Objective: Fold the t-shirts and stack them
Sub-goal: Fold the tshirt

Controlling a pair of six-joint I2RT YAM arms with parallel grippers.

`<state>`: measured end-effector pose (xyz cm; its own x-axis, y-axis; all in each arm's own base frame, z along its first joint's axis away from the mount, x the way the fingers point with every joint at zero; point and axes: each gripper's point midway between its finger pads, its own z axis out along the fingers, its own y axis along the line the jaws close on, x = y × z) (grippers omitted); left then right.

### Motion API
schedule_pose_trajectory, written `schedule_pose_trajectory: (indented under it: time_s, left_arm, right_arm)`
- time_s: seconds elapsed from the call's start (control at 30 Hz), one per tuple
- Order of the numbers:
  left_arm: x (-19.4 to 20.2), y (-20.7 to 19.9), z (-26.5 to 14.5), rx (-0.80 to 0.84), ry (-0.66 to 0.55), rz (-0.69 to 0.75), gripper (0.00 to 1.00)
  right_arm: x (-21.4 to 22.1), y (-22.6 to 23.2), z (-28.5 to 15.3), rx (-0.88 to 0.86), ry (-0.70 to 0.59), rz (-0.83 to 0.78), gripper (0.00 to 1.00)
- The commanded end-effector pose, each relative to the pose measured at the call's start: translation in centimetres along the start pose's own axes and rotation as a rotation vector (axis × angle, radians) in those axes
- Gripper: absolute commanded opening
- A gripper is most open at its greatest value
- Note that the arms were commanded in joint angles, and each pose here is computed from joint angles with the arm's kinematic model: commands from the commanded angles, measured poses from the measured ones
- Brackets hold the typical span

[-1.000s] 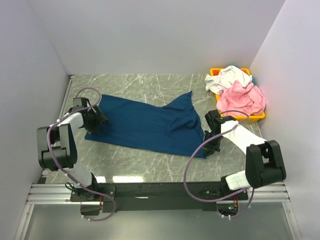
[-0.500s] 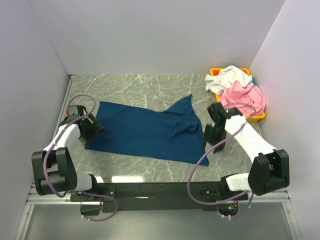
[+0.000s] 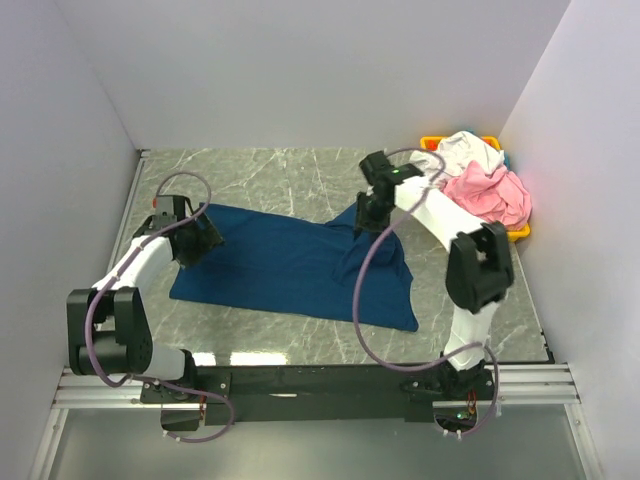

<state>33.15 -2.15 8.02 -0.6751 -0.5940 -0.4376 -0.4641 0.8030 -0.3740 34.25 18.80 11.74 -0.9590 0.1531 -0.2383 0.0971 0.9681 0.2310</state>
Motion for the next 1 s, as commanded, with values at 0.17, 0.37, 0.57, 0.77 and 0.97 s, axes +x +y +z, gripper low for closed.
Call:
schedule_pose_trajectory:
  time_s: [0.17,0.37,0.57,0.77,0.97]
  left_arm:
    - [1.0,-0.3,0.4,0.023,0.023,-0.005,0.82]
    - [1.2,-0.1,0.2,0.023,0.014,-0.008,0.82]
    - [1.5,0.2,0.1,0.018,0.015,-0.008,0.82]
    - [1.8,0.4,0.2,0.014,0.022,-0.007,0.82]
    - [1.8,0.4,0.1,0.015,0.023,-0.007,0.82]
  right_arm:
    - [0.2,1.8,5.6,0.002,0.056,-0.035,0.46]
    - [-0.2,1.3,7.9,0.047,0.058,-0.050,0.46]
    - [-0.5,0.8,8.9,0.079,0.052,-0.047,0.46]
    - [-0.7,0.5,9.3,0.097,0.046,-0.042,0.43]
    - [-1.0,0.8,9.6,0.096,0.043,-0.048,0.26]
